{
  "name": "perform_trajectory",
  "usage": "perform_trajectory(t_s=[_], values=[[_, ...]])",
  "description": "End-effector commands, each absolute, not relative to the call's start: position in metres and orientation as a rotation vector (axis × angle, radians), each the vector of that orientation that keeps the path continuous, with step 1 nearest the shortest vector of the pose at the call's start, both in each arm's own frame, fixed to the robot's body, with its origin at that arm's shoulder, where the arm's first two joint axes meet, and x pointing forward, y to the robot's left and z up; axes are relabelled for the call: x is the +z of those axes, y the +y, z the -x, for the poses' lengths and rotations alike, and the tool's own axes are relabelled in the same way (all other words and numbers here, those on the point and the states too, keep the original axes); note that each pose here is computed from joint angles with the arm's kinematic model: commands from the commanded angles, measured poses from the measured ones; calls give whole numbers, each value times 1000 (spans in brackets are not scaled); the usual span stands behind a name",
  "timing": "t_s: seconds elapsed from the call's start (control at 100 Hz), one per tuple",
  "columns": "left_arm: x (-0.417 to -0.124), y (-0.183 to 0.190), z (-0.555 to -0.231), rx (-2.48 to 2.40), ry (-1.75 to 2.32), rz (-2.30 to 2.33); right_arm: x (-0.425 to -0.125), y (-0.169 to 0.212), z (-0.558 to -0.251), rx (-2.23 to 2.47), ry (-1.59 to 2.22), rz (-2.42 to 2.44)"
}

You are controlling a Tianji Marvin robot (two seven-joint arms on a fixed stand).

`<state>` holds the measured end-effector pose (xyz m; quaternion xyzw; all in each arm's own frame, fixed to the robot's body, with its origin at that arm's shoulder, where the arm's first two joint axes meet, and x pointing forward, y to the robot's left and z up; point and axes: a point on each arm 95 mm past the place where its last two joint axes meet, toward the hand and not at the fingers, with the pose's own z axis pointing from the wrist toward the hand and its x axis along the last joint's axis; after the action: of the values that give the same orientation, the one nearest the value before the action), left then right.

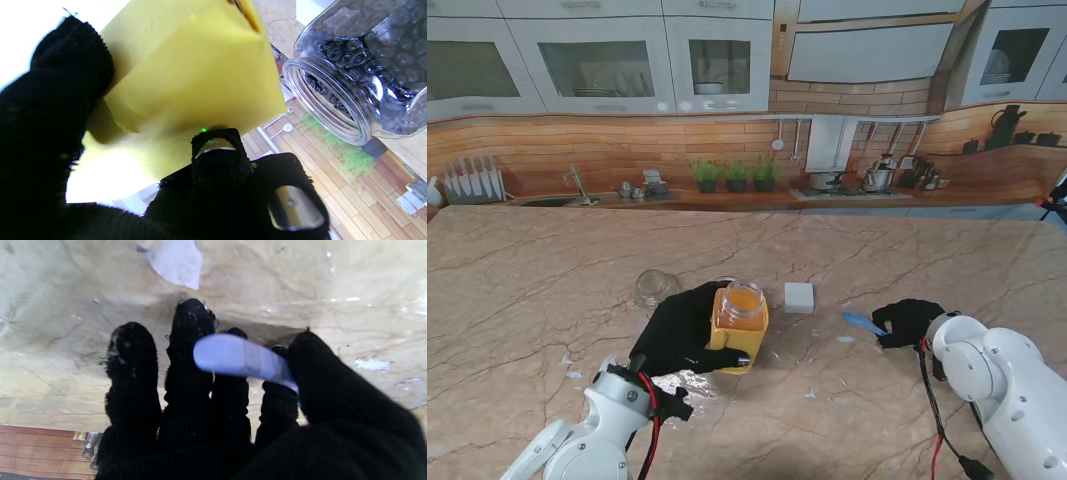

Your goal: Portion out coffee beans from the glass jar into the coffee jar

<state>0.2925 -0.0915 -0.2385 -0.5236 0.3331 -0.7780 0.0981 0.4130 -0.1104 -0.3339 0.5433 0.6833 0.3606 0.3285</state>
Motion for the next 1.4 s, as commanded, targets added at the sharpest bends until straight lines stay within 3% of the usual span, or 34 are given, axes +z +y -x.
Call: perform_trajectory(t_s=[0.0, 1.39], values=[[-240, -93, -290, -2301, 988, 1562, -354, -108, -404, 913, 1819, -1465], [-243, -93, -290, -2285, 989, 1568, -361, -109, -389, 1006, 1588, -1814]])
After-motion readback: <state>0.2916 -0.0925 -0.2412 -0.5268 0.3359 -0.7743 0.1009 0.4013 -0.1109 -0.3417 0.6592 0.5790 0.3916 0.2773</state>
